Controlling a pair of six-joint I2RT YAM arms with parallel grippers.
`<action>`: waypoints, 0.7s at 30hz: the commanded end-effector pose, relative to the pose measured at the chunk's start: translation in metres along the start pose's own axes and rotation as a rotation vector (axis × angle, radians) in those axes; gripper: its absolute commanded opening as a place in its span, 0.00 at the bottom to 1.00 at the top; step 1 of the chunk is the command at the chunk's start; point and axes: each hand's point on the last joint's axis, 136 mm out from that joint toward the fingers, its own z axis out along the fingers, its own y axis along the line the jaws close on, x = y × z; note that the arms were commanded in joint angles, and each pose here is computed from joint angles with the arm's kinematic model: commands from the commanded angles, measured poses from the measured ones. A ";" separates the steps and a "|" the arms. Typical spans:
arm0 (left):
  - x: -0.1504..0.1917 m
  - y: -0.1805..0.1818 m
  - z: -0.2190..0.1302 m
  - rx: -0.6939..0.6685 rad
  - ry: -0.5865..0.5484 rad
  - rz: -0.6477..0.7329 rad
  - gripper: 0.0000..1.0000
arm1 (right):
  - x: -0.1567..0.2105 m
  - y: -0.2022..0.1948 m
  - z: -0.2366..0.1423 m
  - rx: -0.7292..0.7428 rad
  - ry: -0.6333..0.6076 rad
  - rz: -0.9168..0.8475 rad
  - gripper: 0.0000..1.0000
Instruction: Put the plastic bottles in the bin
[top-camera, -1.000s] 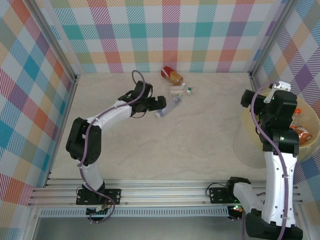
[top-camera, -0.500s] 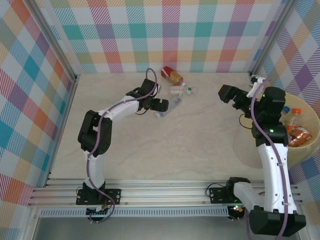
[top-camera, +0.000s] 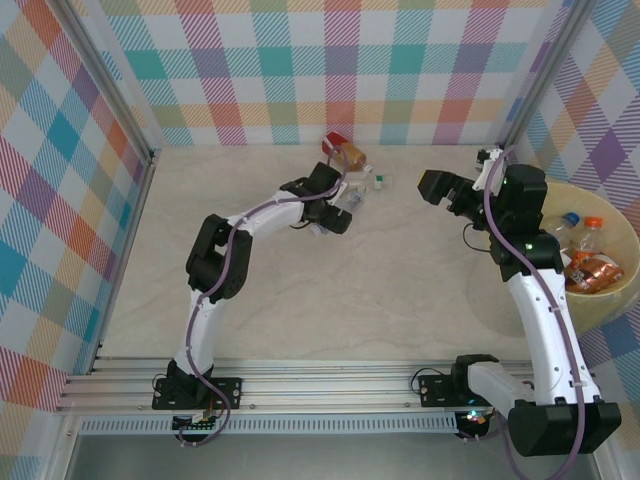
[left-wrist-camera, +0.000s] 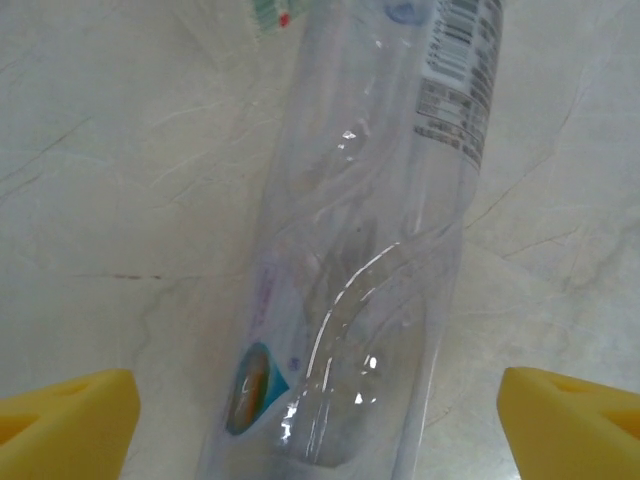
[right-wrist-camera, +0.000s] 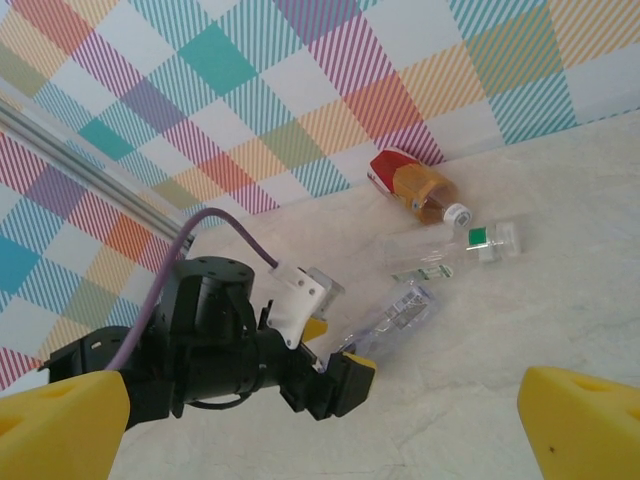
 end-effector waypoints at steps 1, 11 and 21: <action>0.008 0.000 0.010 -0.031 0.047 0.068 0.88 | -0.011 0.009 -0.005 -0.006 -0.030 -0.037 1.00; 0.019 -0.003 0.020 -0.043 0.065 0.048 0.56 | -0.004 0.001 0.002 0.013 -0.002 -0.020 1.00; 0.003 -0.012 -0.026 0.034 -0.054 -0.082 0.45 | 0.003 -0.007 0.010 0.032 0.011 0.030 1.00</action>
